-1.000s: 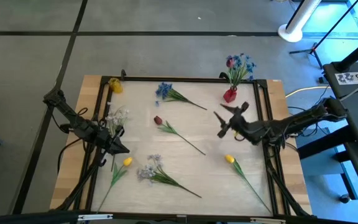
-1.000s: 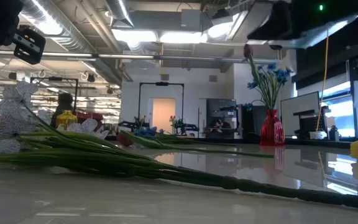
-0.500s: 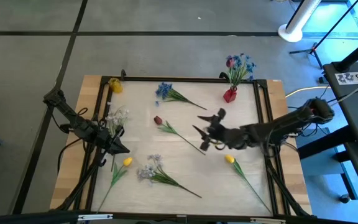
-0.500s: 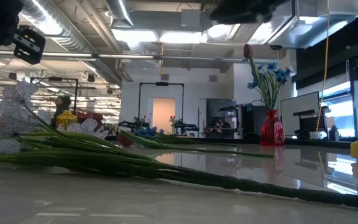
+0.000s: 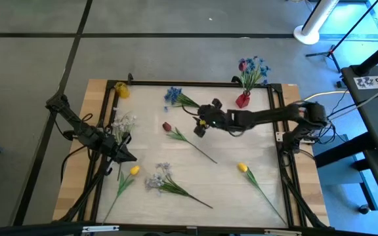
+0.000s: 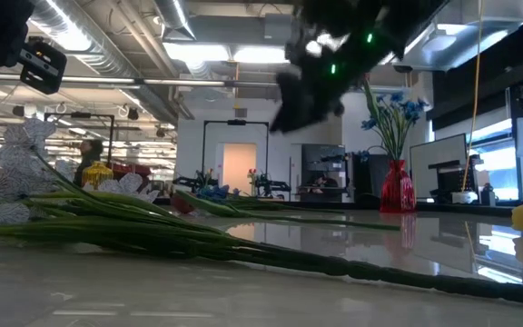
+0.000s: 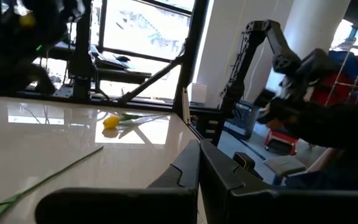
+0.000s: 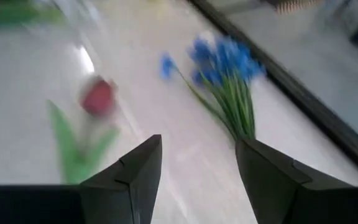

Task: Sort flowers into vase by color
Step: Put the blue flower into the red vase

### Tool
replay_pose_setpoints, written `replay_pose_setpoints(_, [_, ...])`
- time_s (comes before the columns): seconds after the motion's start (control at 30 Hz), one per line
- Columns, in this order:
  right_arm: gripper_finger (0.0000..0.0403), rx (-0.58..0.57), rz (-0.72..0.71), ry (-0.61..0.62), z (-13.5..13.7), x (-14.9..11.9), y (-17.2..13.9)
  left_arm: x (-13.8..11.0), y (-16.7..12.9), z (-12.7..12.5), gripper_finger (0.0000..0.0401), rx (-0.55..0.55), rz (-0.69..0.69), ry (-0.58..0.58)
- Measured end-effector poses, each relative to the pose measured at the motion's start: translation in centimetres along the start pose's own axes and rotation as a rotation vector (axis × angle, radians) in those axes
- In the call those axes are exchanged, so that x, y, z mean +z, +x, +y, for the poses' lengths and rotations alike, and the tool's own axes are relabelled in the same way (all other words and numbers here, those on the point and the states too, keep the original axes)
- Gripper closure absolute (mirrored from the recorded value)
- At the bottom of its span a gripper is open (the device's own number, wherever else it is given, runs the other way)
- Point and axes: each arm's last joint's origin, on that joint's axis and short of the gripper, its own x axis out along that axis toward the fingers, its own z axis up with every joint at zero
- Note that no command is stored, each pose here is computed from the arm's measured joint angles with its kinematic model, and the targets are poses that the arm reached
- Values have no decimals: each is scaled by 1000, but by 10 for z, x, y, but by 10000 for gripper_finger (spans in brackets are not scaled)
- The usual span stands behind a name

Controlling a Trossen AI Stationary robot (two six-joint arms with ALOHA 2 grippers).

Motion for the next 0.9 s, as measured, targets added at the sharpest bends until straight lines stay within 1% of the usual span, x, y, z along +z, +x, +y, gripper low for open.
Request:
replay_pose_setpoints(0.13, [198,-69,112,6,-18,-15,24,0,0,0,401,0,0,0])
replay_pose_setpoints(0.23, [198,-107,161,12,-28,-25,39,0,0,0,401,0,0,0])
replay_pose_setpoints(0.47, [198,-167,271,31,-44,-46,61,0,0,0,401,0,0,0])
replay_pose_setpoints(0.6, [198,-198,361,36,-51,-61,71,0,0,0,401,0,0,0])
replay_pose_setpoints(0.8, [200,-193,397,57,-52,-65,73,0,0,0,401,0,0,0])
replay_pose_setpoints(0.9, [217,-183,401,60,-51,-65,73,0,0,0,401,0,0,0])
